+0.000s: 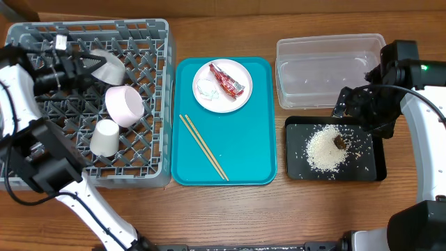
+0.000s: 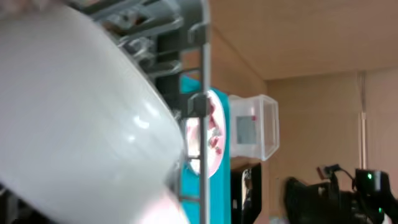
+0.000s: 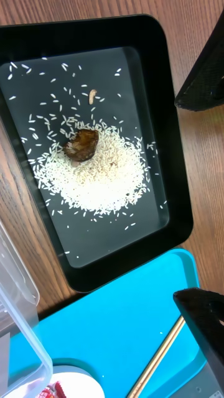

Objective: Sort waste into correct bins and load items into the dishwasher
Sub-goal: 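Carry the grey bowl into the dish rack with the left gripper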

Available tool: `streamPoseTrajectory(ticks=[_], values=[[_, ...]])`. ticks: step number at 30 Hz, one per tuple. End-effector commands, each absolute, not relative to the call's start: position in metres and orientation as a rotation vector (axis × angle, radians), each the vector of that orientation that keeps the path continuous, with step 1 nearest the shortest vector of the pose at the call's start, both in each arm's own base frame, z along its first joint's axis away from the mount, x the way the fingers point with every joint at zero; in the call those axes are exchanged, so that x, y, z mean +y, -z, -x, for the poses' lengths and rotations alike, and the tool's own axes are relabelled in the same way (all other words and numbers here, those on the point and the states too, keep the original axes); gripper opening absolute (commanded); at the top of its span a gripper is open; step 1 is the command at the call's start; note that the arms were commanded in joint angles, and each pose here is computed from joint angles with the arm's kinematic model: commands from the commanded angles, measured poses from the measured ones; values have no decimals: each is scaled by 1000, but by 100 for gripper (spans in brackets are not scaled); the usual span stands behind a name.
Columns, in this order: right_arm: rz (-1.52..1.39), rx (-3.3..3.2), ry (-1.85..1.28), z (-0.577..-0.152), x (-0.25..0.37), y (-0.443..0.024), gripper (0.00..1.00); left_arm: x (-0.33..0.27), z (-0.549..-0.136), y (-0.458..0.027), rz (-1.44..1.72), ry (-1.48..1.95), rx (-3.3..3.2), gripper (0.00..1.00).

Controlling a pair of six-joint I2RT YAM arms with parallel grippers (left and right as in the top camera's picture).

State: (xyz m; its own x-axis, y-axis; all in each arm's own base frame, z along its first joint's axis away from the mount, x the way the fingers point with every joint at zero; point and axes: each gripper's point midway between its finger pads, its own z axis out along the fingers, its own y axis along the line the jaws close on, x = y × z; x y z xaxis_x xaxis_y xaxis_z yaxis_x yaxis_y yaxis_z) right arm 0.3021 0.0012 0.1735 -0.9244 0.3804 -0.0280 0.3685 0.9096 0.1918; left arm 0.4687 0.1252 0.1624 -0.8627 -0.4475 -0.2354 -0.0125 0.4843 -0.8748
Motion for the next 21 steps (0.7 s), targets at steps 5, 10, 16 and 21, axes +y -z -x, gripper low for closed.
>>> streamPoseTrajectory(ticks=[5, 10, 16, 21], values=[[-569, 2940, -277, -307, 0, -192, 93, 156, -449, -167, 450, 1224, 2354, 100], [-569, 2940, -277, -307, 0, -192, 93, 161, -438, -207, 403, 1103, 2337, 100], [-569, 2940, -277, -307, 0, -192, 93, 147, -418, -259, 385, 914, 2381, 100], [-569, 2939, -277, -307, 0, -192, 93, 113, -403, -286, 361, 763, 2460, 100]])
